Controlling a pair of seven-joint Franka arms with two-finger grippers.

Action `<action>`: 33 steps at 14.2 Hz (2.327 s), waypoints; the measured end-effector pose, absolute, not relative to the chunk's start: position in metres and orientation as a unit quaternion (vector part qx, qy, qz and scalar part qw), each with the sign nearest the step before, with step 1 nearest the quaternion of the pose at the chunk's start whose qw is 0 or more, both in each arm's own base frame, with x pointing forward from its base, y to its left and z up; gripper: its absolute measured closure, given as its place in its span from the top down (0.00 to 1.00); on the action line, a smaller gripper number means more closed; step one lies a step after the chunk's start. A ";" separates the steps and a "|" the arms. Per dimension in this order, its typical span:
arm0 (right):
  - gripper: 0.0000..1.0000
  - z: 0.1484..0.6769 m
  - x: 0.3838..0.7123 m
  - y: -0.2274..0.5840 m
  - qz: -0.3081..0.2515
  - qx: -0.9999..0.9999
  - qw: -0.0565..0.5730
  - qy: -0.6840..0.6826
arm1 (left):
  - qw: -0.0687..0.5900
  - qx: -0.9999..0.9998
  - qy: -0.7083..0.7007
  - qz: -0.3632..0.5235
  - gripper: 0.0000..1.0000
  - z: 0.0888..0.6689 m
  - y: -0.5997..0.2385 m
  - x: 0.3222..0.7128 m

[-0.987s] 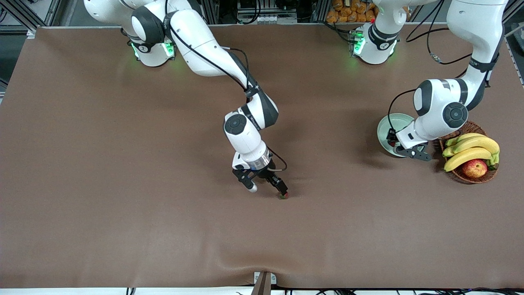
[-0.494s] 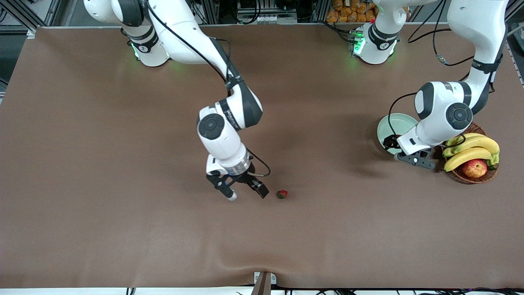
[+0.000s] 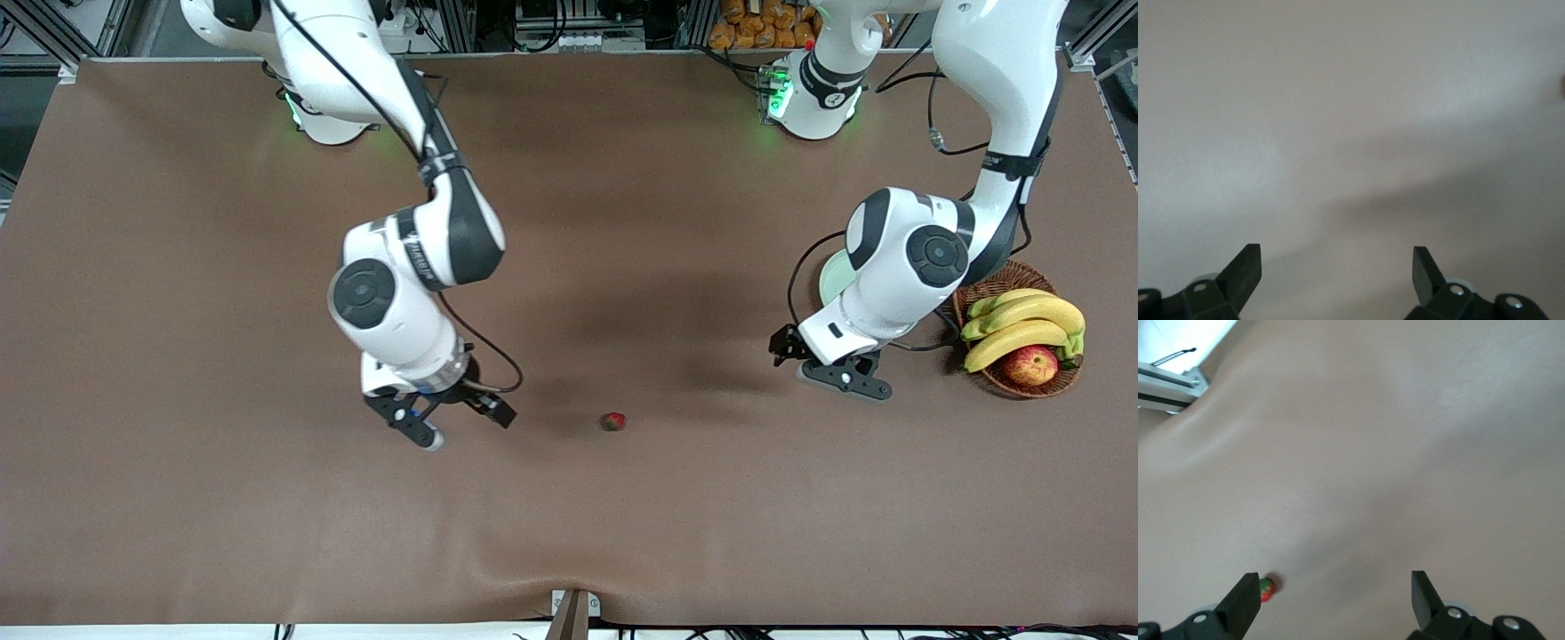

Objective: Collect all strawberries into plate
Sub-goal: 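Grasp the last strawberry with the left gripper while the right gripper returns to rest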

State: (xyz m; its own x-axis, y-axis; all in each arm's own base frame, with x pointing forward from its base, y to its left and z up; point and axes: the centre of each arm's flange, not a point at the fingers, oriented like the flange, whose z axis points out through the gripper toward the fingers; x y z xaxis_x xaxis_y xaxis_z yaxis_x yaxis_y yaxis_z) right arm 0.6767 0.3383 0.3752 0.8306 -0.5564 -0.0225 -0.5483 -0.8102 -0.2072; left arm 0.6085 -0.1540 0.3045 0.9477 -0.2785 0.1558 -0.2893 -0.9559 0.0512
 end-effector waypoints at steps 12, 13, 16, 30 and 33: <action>1.00 0.462 0.690 0.099 0.050 -0.980 0.101 0.163 | 0.120 0.972 -0.109 0.170 1.00 0.241 -0.307 0.646; 1.00 0.472 0.682 0.085 0.050 -0.982 0.104 0.150 | 0.127 0.969 -0.112 0.181 1.00 0.233 -0.316 0.646; 1.00 0.500 0.653 0.038 0.039 -0.989 0.107 0.098 | 0.138 0.963 -0.130 0.190 1.00 0.227 -0.350 0.640; 1.00 0.630 0.529 -0.008 0.046 -0.999 0.013 -0.007 | 0.135 0.945 -0.178 0.239 0.78 0.181 -0.409 0.617; 1.00 0.635 0.525 -0.014 0.044 -0.999 0.013 -0.001 | 0.128 0.946 -0.177 0.239 0.70 0.173 -0.401 0.620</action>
